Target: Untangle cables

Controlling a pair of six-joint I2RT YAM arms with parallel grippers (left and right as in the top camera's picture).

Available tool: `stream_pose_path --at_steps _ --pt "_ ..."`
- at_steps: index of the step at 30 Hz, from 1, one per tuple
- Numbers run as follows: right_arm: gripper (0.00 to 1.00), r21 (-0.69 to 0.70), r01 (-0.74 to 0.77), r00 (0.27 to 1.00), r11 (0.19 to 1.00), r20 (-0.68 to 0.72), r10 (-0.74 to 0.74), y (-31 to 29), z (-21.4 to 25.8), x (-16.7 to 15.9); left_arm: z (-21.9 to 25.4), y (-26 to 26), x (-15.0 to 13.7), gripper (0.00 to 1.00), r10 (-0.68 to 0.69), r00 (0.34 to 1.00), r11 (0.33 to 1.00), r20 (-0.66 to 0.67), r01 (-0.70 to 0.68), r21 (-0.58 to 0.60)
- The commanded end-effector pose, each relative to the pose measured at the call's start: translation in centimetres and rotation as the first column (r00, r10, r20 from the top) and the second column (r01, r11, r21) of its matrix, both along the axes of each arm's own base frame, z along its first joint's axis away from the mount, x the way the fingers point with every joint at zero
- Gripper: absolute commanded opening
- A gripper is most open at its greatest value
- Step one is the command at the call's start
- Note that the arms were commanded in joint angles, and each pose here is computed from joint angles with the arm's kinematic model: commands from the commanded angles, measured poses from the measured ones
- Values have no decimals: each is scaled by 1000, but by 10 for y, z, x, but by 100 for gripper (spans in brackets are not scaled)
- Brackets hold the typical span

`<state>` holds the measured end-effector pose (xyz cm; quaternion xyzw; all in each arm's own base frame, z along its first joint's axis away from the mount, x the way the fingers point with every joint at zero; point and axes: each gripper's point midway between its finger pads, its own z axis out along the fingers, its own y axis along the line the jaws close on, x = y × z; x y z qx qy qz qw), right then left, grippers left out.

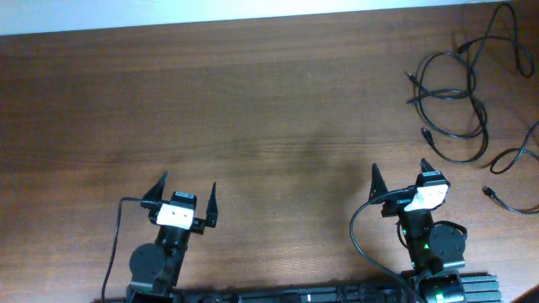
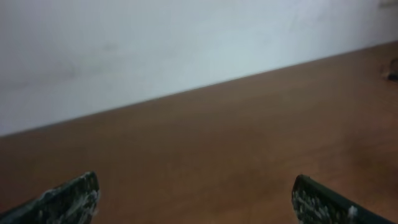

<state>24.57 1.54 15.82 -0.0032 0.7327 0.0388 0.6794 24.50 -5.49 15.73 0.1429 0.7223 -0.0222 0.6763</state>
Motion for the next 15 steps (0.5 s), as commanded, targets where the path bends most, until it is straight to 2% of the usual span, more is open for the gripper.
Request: stream_pose_path --at_steps 1,5,15 --pt "100 4 19 1000 1000 -4 -19 -4 -2 0 -6 7 -3 99 10 1000 1000 -17 -10 -2" --pt "100 4 19 1000 1000 -4 -19 -4 -2 0 1 20 -2 99 63 998 998 11 -63 -12" --pt "100 4 19 1000 1000 -5 -19 -4 -3 0 1 22 -1 99 76 997 997 11 -76 -11"
